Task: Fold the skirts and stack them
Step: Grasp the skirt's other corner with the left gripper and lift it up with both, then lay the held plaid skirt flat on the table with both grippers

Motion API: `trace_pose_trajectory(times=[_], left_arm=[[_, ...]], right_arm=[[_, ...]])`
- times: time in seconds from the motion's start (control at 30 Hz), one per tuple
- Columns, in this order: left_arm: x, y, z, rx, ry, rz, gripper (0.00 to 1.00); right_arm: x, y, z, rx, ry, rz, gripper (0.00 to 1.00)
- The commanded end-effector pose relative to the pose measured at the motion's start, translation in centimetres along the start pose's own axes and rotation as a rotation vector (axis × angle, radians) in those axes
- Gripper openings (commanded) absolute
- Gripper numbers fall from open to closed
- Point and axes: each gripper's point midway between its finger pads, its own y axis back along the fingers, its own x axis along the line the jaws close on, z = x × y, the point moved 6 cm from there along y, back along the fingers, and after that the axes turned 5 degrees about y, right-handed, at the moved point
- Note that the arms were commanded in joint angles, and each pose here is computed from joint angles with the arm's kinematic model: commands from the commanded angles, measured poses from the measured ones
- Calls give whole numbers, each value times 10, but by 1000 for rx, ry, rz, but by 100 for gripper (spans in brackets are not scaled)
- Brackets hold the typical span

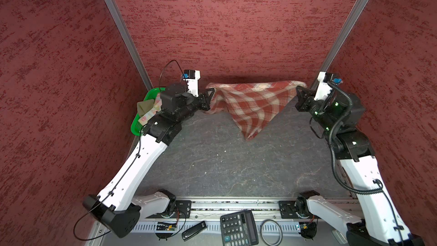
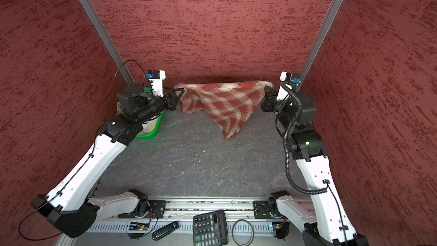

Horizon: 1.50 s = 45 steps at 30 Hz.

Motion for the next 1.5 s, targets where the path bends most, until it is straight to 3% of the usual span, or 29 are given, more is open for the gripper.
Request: trace_pose_trajectory(times=[0.0,0.13,0.27,0.5,0.63,0.8,0.9,1.03,1.23,1.27,1.3,1.33,1.37,1.4,1.43,1.47], left_arm=[[4,25,-19,85,-54,91,0],[-10,60,-11,53,-64,74,0],[-9,63,-1,33,-82,99,0],[34,-30,0,126,-22,123,0],[54,-78,23,144,-2,90,0],[45,-88,62,104,-33,53,0],[43,-81,59,100,-26,49,0],[56,-65,15,118,34,59,0],[114,-45,-137,268,106,191,0],[122,-40,-161,291,120,210,4],[129,-35,-180,311,132,228,20],[133,-31,-191,323,143,237,44],[135,-28,-197,331,159,245,63],[134,-24,-197,330,162,253,73],[132,-22,-195,322,158,266,80],[129,-20,-189,305,149,267,86]], right_arm=[[4,27,17,-50,-7,-2,0],[6,43,25,-56,-15,-4,0],[3,37,32,-44,-15,-45,0],[-7,-59,12,45,37,-42,0],[-22,-109,29,16,32,4,0],[-21,-126,70,-48,81,29,0],[-19,-115,69,-31,90,31,0],[-21,-85,25,20,42,35,0],[-38,-36,-127,202,-145,27,0],[-43,-26,-155,235,-197,-3,0],[-48,-15,-176,253,-238,-31,12],[-53,-5,-190,265,-271,-71,29],[-57,5,-201,278,-296,-120,51],[-63,13,-207,295,-310,-178,71],[-67,19,-208,309,-314,-230,81],[-70,22,-208,323,-310,-271,85]])
